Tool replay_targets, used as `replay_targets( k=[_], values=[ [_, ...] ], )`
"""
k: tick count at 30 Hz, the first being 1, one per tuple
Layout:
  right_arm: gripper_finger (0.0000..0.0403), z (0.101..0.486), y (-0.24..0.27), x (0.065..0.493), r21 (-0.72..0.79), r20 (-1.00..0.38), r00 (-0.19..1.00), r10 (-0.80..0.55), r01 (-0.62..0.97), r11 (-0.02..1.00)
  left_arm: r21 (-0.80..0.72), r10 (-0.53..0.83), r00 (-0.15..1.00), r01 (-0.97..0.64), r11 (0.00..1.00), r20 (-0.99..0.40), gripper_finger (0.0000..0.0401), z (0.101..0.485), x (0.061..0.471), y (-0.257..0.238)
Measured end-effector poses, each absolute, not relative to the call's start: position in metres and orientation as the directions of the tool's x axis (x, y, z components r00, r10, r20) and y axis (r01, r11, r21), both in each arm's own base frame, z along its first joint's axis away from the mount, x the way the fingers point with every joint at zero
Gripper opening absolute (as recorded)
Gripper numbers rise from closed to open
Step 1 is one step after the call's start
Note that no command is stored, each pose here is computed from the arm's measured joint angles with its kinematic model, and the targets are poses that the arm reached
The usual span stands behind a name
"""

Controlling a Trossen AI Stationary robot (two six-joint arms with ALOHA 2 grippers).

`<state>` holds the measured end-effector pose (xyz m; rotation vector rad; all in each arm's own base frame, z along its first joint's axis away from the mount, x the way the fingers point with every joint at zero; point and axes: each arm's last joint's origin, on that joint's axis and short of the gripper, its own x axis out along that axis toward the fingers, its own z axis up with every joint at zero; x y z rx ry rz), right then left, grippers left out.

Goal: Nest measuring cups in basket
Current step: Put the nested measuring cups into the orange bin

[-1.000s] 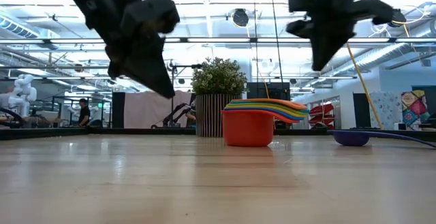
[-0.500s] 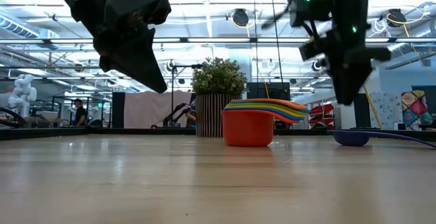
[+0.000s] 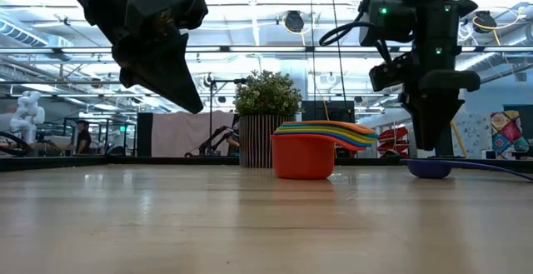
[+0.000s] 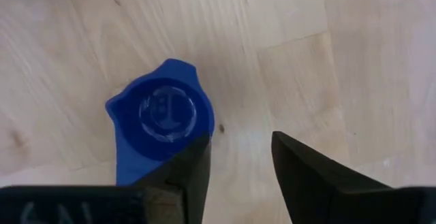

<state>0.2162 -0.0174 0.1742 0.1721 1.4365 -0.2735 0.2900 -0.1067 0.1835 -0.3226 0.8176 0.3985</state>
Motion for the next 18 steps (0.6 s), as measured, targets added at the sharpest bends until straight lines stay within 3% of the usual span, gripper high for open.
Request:
replay_targets(
  k=[8,18],
  values=[
    [0.0146,0.1711,-0.0175,0.2173,-0.036,-0.987,0.135,-0.084,0.322,0.946,-0.132,0.211,0.620,-0.460,0.878,-0.756,0.0008,0.1835,0.2888,-0.1100],
    [0.0179,0.1712,-0.0175,0.2179,-0.034,-0.986,0.142,-0.084,0.323,0.946,-0.134,0.215,0.626,-0.462,0.877,-0.750,0.0008,0.1836,0.2858,-0.1165]
  ],
)
